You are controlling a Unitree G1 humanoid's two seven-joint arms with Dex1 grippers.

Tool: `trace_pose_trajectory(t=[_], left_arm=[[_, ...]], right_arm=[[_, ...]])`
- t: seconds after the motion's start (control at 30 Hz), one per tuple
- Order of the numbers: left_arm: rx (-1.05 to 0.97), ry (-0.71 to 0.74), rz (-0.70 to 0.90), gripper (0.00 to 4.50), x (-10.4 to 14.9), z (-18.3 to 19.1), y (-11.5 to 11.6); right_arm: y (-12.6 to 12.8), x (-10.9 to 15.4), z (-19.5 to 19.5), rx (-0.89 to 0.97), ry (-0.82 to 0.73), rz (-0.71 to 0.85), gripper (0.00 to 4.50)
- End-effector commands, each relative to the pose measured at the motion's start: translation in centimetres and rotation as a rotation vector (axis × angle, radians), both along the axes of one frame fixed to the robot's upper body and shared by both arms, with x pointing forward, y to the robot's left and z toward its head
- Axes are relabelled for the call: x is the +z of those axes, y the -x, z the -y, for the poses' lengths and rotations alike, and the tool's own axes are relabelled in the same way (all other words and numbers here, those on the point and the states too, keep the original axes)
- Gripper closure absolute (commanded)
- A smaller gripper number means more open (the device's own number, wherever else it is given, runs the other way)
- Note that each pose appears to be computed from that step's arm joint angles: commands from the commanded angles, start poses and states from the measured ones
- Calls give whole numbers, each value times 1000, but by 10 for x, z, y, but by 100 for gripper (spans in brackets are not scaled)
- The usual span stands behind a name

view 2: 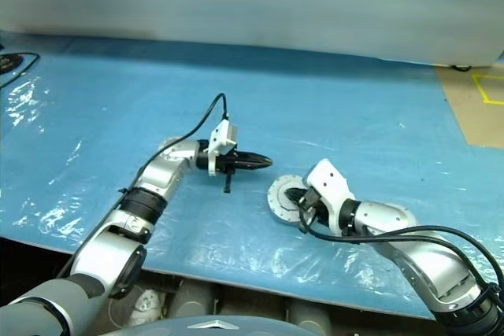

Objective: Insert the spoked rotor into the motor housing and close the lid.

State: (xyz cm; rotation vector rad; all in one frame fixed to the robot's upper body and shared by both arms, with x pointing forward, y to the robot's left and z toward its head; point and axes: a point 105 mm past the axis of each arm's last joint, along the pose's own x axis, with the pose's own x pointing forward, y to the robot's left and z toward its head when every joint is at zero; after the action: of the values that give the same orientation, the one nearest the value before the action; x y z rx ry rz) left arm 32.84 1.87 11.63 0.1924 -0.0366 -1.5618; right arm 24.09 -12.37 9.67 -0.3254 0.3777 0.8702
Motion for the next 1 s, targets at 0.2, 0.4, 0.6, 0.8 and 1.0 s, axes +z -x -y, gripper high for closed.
trace_pose_trajectory(t=[0.2,0.4,0.6,0.8,1.0], left_arm=[[-9,14,43,450,9,4,1],[-13,19,43,450,10,4,1],[-20,29,5,450,2,-2,4],[-13,3,-12,450,-9,-5,8],[-4,-2,-17,450,-10,-6,7]], right_arm=[[-4,3,-5,-41,-133,-20,448],[-6,14,2,-52,-151,12,389],[-3,14,-1,-27,-135,39,188],[3,7,-6,14,-102,58,188],[2,4,-6,33,-89,110,188]])
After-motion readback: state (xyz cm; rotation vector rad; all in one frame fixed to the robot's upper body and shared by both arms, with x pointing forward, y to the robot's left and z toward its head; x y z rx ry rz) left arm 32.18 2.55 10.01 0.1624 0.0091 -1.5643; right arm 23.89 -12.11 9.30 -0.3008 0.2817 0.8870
